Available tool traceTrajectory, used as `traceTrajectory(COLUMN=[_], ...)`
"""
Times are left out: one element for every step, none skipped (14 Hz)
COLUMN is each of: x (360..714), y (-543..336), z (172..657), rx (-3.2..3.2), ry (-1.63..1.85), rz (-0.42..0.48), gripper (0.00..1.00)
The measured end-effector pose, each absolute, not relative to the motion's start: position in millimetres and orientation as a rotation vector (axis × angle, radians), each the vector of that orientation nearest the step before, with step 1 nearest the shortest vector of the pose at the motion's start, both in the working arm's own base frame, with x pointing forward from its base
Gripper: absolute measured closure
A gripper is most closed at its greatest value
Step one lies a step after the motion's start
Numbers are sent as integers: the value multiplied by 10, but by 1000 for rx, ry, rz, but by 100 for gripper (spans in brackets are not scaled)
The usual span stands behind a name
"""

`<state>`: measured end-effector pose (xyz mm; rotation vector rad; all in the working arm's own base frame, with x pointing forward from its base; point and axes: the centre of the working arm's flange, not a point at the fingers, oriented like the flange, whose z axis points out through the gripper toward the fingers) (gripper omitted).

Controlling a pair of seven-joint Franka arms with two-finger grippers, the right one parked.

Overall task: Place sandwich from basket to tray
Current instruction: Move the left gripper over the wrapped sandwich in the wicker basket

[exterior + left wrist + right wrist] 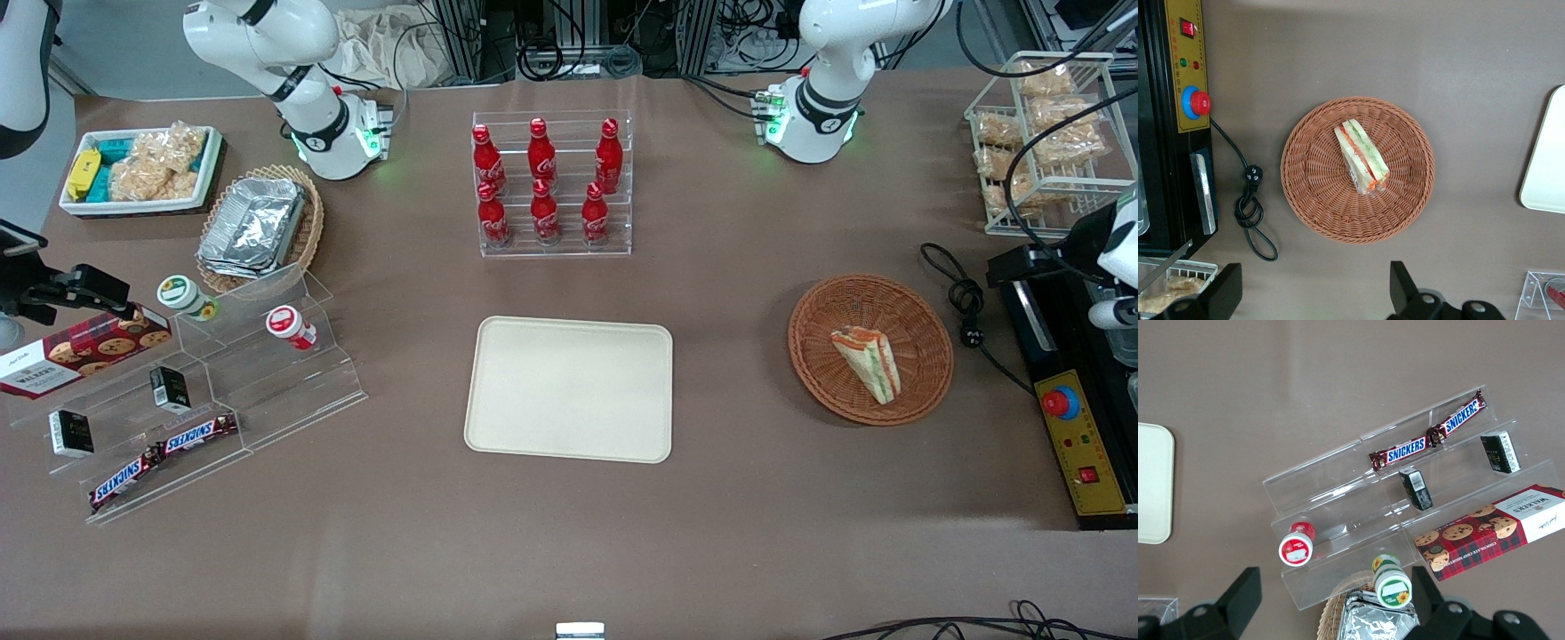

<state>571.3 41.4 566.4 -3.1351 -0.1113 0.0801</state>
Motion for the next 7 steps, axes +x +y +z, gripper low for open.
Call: traceTrajectory(x=[5724, 5727, 5726, 5722, 5719, 5721, 5726], y=[417, 417, 414, 410, 407, 402, 393], z=[5659, 5645, 5635, 5628, 5616, 5586, 5529], rx=[-3135, -3134, -3129, -3124, -3118, -3112, -3102], ry=[-122, -156, -212, -264, -311, -355, -414], rz=[82, 88, 95, 104, 114, 130, 150], gripper=[0, 0, 0, 0, 0, 0, 0])
